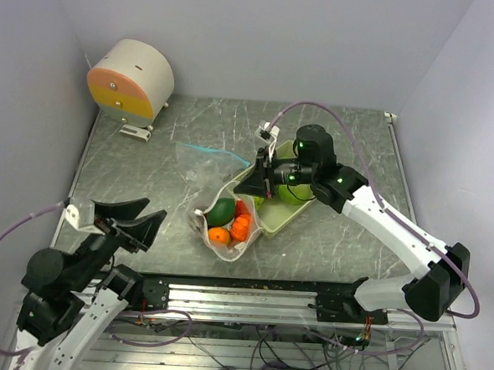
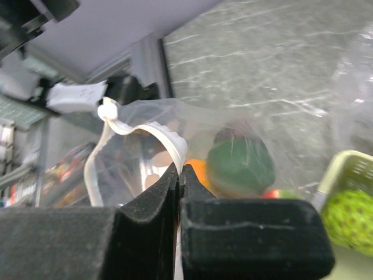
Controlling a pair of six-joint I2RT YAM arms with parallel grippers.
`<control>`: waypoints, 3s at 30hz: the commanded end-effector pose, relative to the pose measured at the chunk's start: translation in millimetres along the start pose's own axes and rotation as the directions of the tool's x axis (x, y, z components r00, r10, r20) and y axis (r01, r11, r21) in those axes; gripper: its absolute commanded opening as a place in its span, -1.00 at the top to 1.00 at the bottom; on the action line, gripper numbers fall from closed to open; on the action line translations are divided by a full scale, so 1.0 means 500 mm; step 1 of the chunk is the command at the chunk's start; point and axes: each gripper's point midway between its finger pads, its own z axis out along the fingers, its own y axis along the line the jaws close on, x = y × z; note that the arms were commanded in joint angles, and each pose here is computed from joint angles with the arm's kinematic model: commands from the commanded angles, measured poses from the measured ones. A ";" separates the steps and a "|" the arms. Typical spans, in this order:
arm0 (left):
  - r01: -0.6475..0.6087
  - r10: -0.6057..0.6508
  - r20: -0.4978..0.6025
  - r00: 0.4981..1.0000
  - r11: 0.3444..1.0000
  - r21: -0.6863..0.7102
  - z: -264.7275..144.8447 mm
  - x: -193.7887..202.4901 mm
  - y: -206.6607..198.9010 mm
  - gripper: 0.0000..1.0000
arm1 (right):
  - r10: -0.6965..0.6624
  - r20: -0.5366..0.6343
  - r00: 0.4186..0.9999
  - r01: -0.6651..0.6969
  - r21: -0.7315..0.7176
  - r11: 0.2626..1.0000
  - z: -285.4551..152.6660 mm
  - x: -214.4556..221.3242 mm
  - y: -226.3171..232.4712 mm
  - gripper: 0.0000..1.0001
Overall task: Place the food in the zip-top bag and seal the zipper
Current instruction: Adjust the zipper food storage bag at the center of the board, then zip the zipper food storage bag at the center of the board.
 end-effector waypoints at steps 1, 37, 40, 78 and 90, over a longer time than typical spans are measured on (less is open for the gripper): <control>-0.147 0.146 0.015 0.989 0.978 0.150 -0.018 -0.006 -0.045 -0.44 | -0.116 0.042 0.992 0.123 -0.331 0.936 -0.040 -0.040 0.125 1.00; -0.431 0.524 0.039 0.851 0.654 0.622 0.029 0.089 -0.142 -0.32 | -0.001 0.010 1.000 0.004 -0.343 0.939 -0.014 -0.087 0.119 1.00; -0.425 0.512 0.043 0.858 0.659 0.621 0.036 0.089 -0.143 -0.31 | 0.008 0.015 1.000 -0.002 -0.344 0.939 -0.013 -0.087 0.118 1.00; -0.382 0.434 -0.038 0.900 0.828 0.410 0.069 0.096 -0.066 0.86 | 0.102 -0.087 0.991 -0.088 0.158 0.984 -0.001 0.048 -0.075 0.58; -0.330 0.410 -0.130 0.902 0.853 0.404 0.066 0.131 -0.051 0.86 | -0.292 0.237 0.926 0.325 -0.114 0.939 -0.053 -0.066 0.082 -0.29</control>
